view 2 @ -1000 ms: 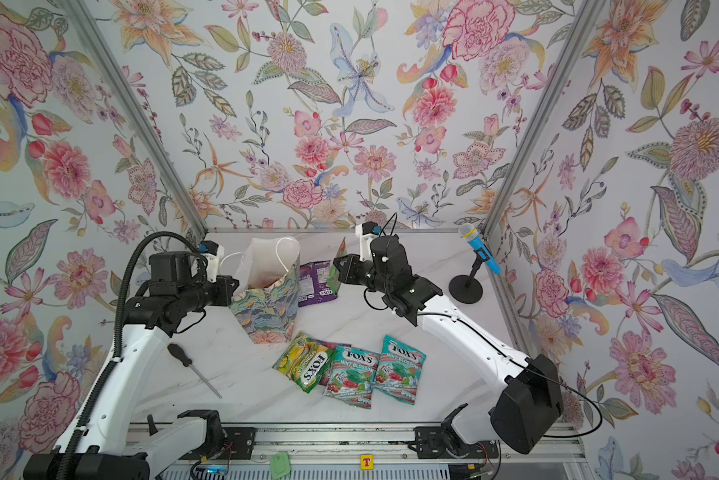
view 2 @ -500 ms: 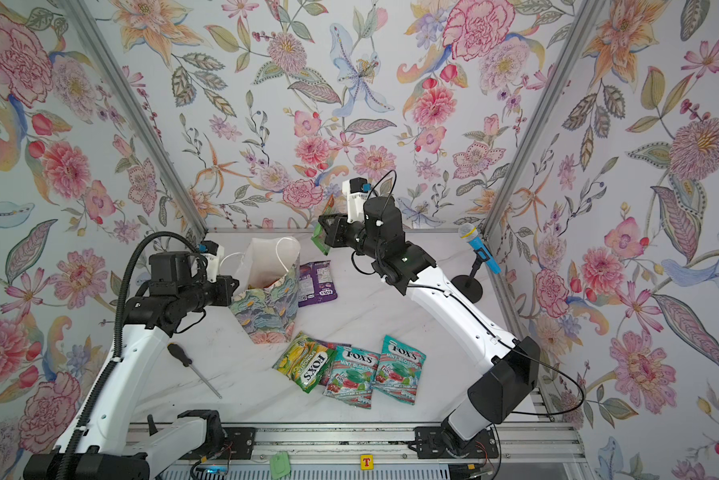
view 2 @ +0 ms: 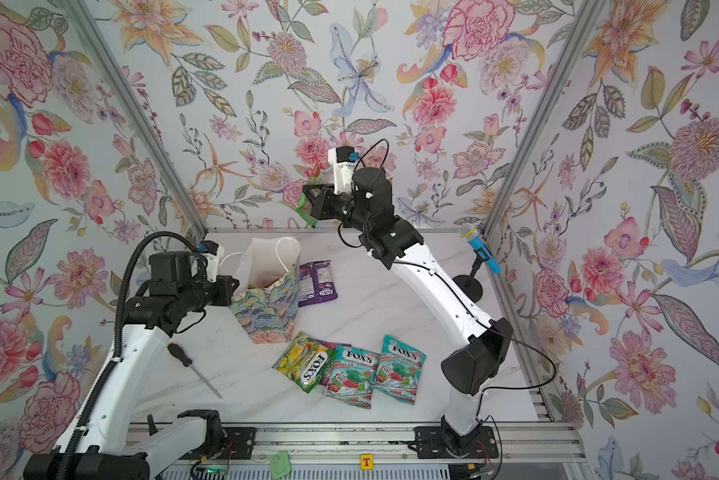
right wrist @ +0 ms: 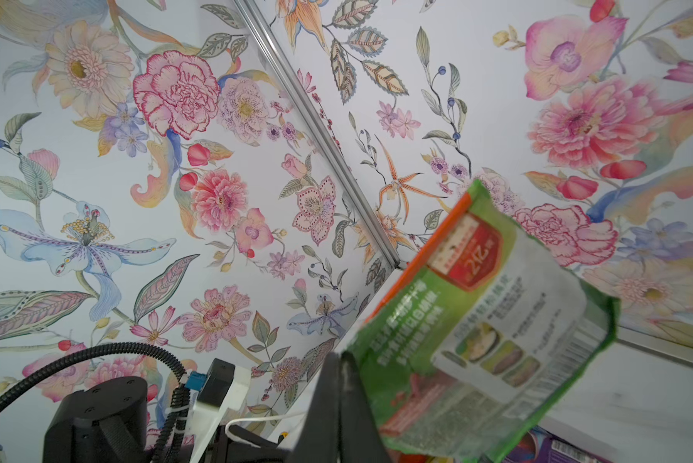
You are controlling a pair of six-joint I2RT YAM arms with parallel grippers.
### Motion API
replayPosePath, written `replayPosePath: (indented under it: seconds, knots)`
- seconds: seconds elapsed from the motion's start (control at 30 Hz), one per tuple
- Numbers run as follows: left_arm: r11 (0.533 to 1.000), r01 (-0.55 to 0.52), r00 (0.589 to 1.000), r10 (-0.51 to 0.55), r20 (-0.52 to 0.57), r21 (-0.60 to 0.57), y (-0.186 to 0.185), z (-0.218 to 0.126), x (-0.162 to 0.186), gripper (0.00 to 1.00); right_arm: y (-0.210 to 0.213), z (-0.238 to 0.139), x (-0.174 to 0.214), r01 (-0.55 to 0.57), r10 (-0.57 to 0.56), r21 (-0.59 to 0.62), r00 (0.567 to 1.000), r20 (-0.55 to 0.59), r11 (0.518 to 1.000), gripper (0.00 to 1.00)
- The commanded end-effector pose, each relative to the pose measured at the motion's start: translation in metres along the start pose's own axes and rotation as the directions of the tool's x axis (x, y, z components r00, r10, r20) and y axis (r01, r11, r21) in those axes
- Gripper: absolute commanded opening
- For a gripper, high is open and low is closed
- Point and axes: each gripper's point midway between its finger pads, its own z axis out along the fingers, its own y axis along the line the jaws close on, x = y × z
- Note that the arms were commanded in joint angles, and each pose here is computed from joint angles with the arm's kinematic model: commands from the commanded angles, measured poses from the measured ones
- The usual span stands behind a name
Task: Place the snacks into the paper bag
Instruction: 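Carry the noodle soup packet with the right gripper over the bag opening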
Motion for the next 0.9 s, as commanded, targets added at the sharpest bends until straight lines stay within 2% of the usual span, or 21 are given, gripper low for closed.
replayPosePath:
  seconds: [0.0,0.37,0.87]
  knots:
    - [1.000,0.026,0.999,-0.026,-0.028,0.001,0.003,0.003,0.011,0.05,0.015,0.010,-0.001,0.032,-0.033,-0.058,0.999,-0.019,0.998,0.00]
    - [1.000,0.023,0.999,-0.023,-0.026,0.003,0.003,0.002,0.010,0.06,0.053,0.046,0.018,0.018,-0.035,-0.196,0.996,-0.084,0.980,0.00]
    - [1.000,0.022,0.999,-0.022,-0.025,0.006,0.002,0.003,0.009,0.06,0.082,0.039,0.084,-0.018,-0.046,-0.245,0.967,-0.250,0.969,0.00]
